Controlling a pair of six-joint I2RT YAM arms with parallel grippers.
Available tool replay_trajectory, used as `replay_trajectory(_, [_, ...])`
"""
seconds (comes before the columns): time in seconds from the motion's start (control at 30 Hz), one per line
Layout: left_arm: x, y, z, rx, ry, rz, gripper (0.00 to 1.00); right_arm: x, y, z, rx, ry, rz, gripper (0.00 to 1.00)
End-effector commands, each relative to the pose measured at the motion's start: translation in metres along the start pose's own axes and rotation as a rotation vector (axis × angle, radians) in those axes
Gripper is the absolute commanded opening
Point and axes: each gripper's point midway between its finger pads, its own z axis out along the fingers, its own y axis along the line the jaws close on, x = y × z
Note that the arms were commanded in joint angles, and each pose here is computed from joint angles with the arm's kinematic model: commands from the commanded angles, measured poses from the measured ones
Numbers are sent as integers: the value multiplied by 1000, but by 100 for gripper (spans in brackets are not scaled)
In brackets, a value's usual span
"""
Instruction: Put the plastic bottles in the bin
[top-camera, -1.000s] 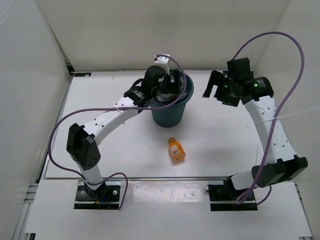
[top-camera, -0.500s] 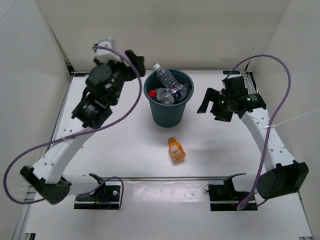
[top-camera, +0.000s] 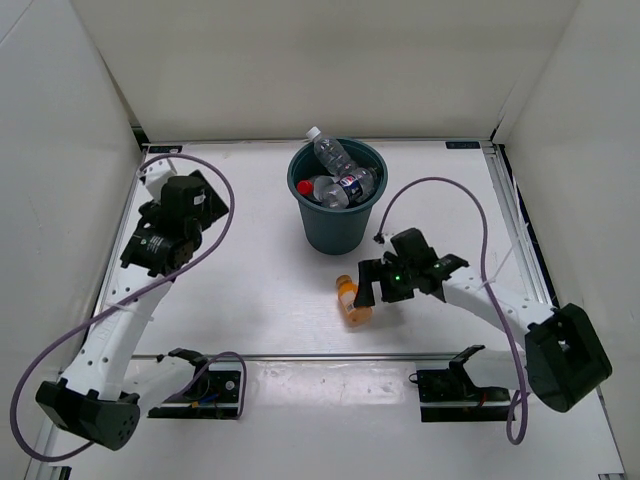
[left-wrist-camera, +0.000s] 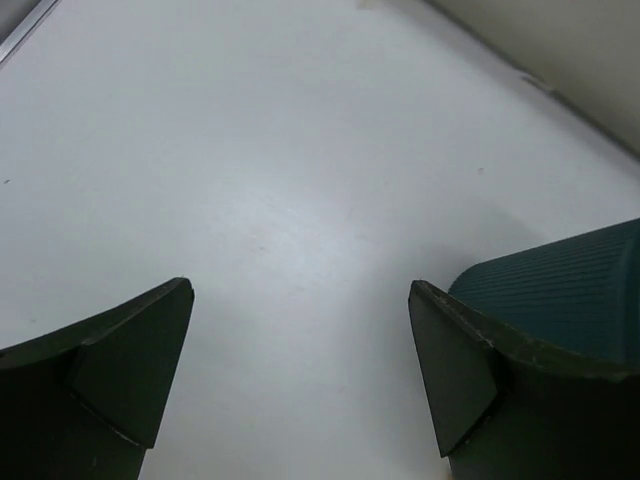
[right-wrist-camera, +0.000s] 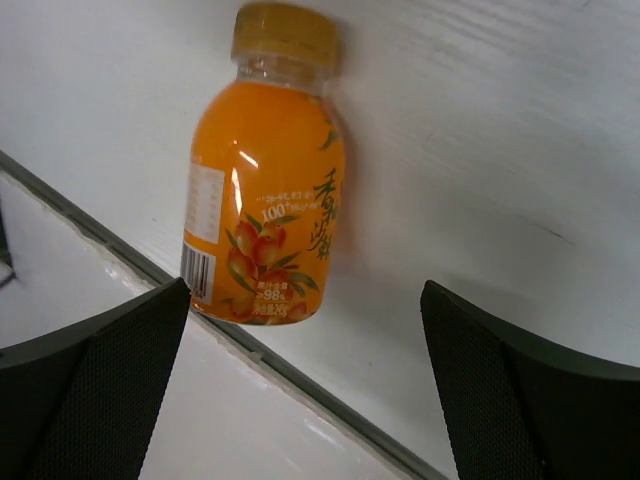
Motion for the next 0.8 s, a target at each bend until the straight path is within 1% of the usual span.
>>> replay_trajectory(0.0, [22,34,-10,-84,97,-9,100,-30,14,12,-49,-154,-136,100])
replay_trajectory(0.1, [24,42,-12,-86,110,-12,100,-29,6,26,-10,-129,-130,100])
replay_trajectory(0.17, [36,49,-11,-105,150,0,100,-29,0,36,19,-122,-122,100])
replay_trajectory(0.3, [35,56,-15,-112,157,-14,100,-36,0,46,23,-112,-118,100])
replay_trajectory(0.33, [34,58,-14,-119,155,-9,100,-32,-3,50,32,-92,-112,100])
replay_trajectory(0.4, [34,60,-17,-118,155,1,100,-34,1,52,26,-90,-120,95])
replay_trajectory(0.43, [33,63,-17,-125,153,-4,100,-29,-2,57,27,-65,-114,93])
replay_trajectory(0.47, [35,67,-18,-137,155,10,100,-23,-5,58,37,-40,-106,88])
replay_trajectory(0.53, [32,69,-20,-140,145,1,100,-19,-8,61,53,-1,-94,84])
replay_trajectory(0.57, [35,73,-18,-151,151,11,100,-17,-9,61,61,17,-88,77])
replay_trajectory(0.6, [35,73,-18,-151,151,11,100,-10,-10,60,67,55,-77,74])
replay_trajectory(0.67, [36,77,-19,-159,149,7,100,-7,-8,57,64,77,-71,67])
replay_trajectory(0.7, [39,80,-19,-161,152,9,100,-5,-8,52,65,82,-78,63])
replay_trajectory(0.77, [41,81,-19,-159,149,7,100,-4,-6,46,65,82,-78,58])
